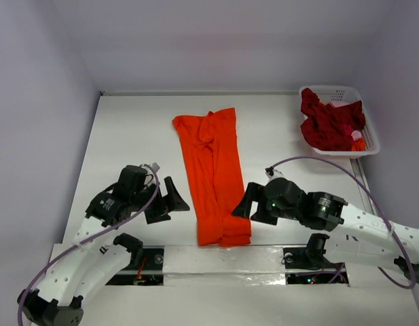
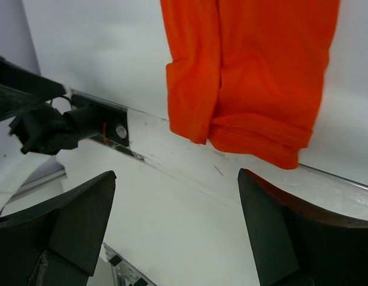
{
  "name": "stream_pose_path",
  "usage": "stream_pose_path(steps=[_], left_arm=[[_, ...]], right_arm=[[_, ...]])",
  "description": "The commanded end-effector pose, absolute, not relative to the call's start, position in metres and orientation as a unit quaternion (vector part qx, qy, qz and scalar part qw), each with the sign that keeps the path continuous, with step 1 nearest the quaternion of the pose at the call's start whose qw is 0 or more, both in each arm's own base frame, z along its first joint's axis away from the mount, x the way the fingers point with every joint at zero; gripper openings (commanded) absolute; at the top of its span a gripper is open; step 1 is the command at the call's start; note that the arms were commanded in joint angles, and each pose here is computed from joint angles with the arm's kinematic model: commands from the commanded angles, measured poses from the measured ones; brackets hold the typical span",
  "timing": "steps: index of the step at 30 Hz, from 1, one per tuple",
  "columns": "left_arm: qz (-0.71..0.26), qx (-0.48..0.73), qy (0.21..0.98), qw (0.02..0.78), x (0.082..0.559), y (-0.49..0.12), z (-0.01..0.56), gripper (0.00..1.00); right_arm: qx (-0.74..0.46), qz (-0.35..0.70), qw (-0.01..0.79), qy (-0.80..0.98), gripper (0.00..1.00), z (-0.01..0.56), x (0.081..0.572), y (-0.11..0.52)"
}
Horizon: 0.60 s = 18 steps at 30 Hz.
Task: Fold and stack the t-shirts
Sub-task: Fold the tshirt
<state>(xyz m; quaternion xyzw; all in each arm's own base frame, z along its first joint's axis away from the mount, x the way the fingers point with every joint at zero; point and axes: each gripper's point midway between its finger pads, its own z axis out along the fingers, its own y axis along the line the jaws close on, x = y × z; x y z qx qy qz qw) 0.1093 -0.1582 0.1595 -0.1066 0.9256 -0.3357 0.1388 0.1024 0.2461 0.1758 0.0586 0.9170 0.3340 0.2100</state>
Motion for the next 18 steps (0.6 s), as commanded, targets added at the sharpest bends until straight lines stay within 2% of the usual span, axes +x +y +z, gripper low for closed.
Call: stream_pose_path(steps=[1,4,10,18], left_arm=[[-0.375,-0.098,0.914,0.118,0.115,-0.181,0.153,0.84],[-0.373,-0.107,0.914,0.116,0.124,-0.192,0.14,0.84],[-0.353,-0.064,0.932,0.051,0.099,-0.226,0.11,0.84],[-0.308,-0.072,0.948,0.027,0.081,-0.217,0.097,0.83]], right_arm=[[0.074,0.375,0.203,0.902,0.89,0.183,0.105,0.263],[0.076,0.356,0.196,0.911,0.89,0.167,0.107,0.265],[0.081,0.343,0.161,0.922,0.89,0.139,0.099,0.271],[0.107,0.291,0.14,0.94,0.9,0.113,0.094,0.255]])
